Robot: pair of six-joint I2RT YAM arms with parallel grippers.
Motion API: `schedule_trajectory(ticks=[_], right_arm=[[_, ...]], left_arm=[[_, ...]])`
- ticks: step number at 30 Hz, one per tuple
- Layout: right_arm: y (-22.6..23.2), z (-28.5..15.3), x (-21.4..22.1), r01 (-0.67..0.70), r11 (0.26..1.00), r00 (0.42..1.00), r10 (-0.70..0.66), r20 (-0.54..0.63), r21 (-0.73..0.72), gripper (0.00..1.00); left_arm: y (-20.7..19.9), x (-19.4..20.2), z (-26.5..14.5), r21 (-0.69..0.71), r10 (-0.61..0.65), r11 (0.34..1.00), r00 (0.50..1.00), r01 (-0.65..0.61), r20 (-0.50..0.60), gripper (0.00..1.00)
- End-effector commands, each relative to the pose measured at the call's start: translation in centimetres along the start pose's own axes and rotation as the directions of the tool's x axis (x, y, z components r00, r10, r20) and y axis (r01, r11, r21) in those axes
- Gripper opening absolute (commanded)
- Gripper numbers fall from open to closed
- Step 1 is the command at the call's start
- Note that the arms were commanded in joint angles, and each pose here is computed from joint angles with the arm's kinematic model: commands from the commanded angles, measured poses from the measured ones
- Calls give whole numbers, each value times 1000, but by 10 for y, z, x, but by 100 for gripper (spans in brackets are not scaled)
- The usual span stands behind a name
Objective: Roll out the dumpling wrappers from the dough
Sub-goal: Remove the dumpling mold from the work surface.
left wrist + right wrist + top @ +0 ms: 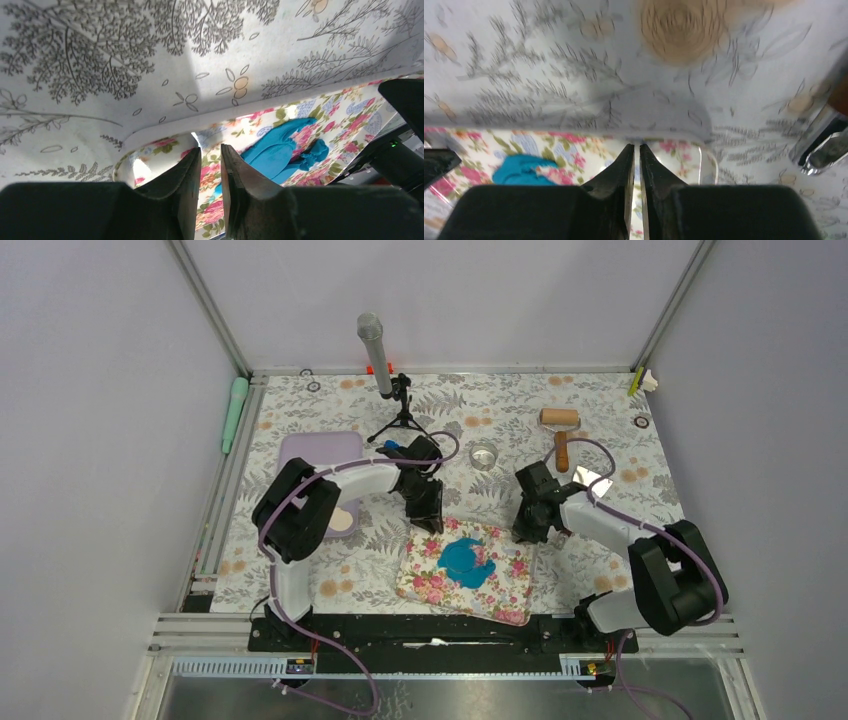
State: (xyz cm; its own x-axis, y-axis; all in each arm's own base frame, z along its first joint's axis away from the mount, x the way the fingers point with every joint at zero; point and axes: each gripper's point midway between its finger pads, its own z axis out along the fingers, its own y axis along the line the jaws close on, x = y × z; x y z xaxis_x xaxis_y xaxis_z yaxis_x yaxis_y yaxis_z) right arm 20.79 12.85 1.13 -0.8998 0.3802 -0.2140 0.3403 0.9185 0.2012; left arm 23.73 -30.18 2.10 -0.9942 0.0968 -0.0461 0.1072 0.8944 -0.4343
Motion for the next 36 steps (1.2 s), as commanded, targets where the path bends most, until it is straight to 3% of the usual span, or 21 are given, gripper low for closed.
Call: schedule_trajectory(ticks=[1, 8, 12, 16, 20, 24, 27, 29, 36], right_arm=[[-3, 8, -38, 34, 998, 994, -40, 101, 60, 15], [20, 10, -104, 52, 999, 987, -50, 150, -7, 16], [39, -6, -81, 62, 985, 995, -49, 89, -158, 24], [47, -17, -48, 52, 949, 998, -43, 35, -311, 39], [41, -16, -24, 55, 934, 998, -63, -12, -353, 49], [36, -8, -6, 62, 927, 994, -92, -64, -370, 52], [37, -6, -2, 64, 919, 992, -99, -72, -390, 53], [39, -5, -1, 65, 912, 992, -104, -74, -404, 53], [39, 2, 1, 79, 908, 989, -123, -81, -411, 53]], left_arm=[[15, -13, 15, -62, 4, 998, 1000, -3, 14, 26], [3, -49, 11, -97, 54, 994, 998, -50, 42, 26], [-18, -58, -26, -60, 99, 994, 989, -93, 111, 26], [-38, -43, -67, 15, 131, 991, 979, -135, 158, 27], [-33, -21, -91, 26, 117, 992, 976, -124, 184, 28], [1, 7, -82, -48, 62, 997, 985, -54, 164, 37], [22, 26, -67, -73, 25, 997, 991, -16, 130, 56], [31, 36, -57, -79, 9, 997, 994, 0, 107, 63], [45, 44, -39, -99, -19, 995, 996, 28, 88, 61]])
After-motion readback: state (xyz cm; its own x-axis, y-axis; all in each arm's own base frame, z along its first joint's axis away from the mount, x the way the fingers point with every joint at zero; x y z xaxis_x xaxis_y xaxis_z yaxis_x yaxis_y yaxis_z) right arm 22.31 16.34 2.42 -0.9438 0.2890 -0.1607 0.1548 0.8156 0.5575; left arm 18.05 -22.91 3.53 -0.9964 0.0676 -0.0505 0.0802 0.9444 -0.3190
